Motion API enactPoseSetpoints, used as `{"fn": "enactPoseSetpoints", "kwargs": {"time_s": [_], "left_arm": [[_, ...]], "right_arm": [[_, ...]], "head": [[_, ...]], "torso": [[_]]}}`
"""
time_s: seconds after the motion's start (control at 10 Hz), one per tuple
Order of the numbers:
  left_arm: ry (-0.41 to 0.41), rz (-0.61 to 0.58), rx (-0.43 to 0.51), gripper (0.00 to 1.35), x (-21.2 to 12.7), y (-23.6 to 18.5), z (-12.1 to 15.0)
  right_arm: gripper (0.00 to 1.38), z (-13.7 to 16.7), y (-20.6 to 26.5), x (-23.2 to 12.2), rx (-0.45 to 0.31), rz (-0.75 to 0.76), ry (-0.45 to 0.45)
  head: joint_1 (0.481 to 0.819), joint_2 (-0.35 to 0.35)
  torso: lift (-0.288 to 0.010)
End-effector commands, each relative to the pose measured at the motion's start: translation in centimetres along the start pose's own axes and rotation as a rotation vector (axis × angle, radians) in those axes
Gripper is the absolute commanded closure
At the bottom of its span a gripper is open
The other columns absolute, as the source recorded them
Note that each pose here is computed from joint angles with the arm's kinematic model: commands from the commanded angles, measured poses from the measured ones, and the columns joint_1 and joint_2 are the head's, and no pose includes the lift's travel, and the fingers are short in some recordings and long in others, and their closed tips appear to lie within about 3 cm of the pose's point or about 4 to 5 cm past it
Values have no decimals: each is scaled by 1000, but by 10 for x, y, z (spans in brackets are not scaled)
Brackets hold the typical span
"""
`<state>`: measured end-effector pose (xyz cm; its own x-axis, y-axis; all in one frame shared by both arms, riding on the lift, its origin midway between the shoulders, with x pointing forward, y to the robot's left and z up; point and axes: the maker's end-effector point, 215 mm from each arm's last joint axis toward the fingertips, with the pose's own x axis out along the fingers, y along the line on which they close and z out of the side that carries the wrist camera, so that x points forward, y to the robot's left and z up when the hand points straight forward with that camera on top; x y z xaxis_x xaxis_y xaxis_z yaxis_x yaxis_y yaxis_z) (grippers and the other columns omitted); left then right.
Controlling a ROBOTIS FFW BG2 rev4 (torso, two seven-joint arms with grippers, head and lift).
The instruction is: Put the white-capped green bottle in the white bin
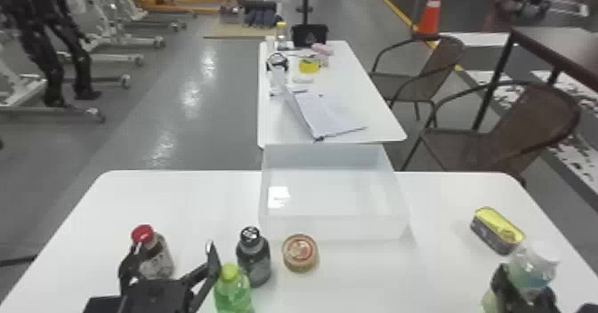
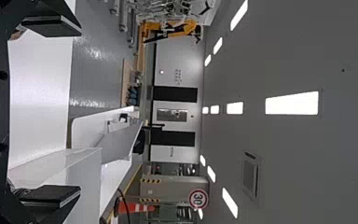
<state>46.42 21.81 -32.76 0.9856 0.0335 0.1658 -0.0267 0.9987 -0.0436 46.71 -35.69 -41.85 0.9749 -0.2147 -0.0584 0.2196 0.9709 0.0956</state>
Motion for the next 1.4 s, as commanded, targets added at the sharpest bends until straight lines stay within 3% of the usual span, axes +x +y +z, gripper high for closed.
{"fn": "enactPoseSetpoints", "kwargs": {"time_s": [0.0, 0.5, 1.0, 1.3], "left_arm": [[3, 2, -2, 111, -1, 0, -1], [-6, -4, -5, 111, 4, -4, 0], [-13, -7, -11, 111, 7, -6, 2], [-21, -12, -20, 111, 11, -10, 4]], "right_arm": [[782, 26, 18, -4, 17, 33, -7], [782, 106, 76, 25, 63, 163, -115], [782, 132, 136, 76, 41, 309, -159], [782, 132, 159, 97, 41, 357, -164]], "head": [[549, 0], [549, 0], [549, 0], [549, 0]], "torso": [[-100], [-100], [-100], [-100]]}}
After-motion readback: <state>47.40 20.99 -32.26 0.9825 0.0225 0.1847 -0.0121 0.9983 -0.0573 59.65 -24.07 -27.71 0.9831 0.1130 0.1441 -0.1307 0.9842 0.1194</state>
